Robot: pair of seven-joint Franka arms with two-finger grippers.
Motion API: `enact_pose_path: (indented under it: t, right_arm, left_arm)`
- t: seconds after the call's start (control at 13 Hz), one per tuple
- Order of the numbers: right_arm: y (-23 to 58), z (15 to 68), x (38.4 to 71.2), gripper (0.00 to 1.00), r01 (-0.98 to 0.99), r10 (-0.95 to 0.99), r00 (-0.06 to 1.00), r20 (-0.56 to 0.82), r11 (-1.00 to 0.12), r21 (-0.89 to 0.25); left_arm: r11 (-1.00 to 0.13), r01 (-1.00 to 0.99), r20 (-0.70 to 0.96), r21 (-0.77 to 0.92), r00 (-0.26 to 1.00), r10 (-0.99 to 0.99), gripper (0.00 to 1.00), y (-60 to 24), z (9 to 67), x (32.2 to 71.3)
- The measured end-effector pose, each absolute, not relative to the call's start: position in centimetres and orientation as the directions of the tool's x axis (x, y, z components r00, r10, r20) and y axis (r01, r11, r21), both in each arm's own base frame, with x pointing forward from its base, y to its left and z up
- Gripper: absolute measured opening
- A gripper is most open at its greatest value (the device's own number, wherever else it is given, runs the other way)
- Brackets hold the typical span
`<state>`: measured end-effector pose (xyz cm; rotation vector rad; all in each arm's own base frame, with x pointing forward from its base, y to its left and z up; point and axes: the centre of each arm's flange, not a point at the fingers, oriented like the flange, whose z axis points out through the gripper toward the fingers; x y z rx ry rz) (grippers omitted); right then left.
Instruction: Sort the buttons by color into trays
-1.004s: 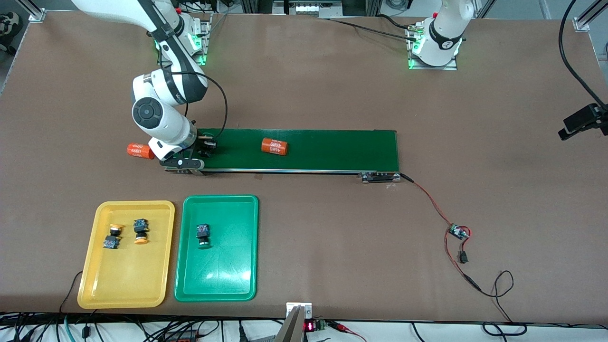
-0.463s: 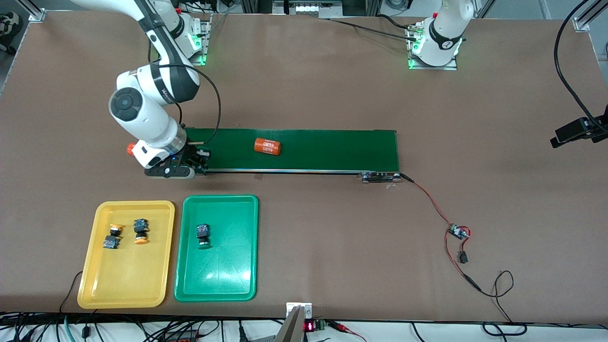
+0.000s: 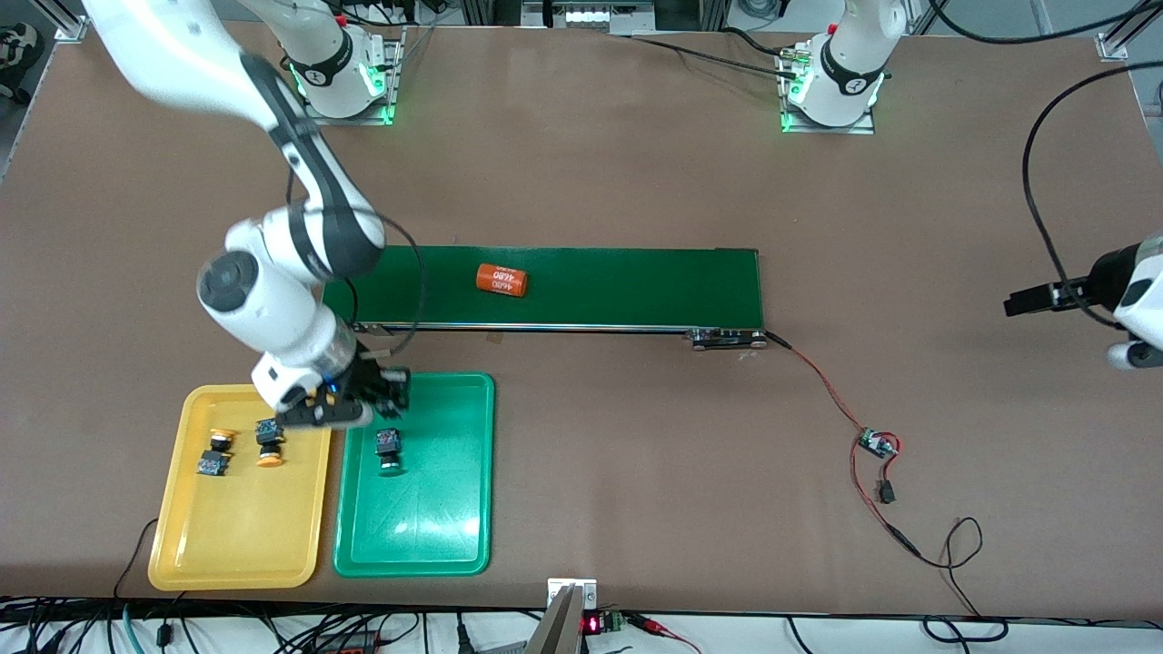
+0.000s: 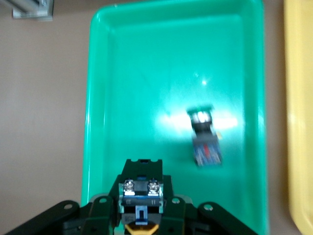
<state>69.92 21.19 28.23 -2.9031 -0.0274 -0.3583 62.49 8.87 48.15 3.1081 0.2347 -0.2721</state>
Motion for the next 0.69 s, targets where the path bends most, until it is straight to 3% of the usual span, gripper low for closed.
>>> enact_pose_path:
  t: [0.31, 0.69]
  right_arm:
    - [21.5, 20.8, 72.6, 0.33, 0.044, -0.041, 0.942, 0.332, -0.968, -0.245]
    - [21.7, 20.2, 73.1, 0.41, 0.060, -0.026, 0.933, 0.358, -0.972, -0.229]
  left_arm:
    - [-0.992, 0.122, -0.190, 0.003, 0.974, 0.120, 1.00, 7.3, 48.4, 62.8]
    - [-1.000, -0.024, -0.395, 0.008, 0.918, -0.026, 1.00, -1.9, 41.3, 62.9]
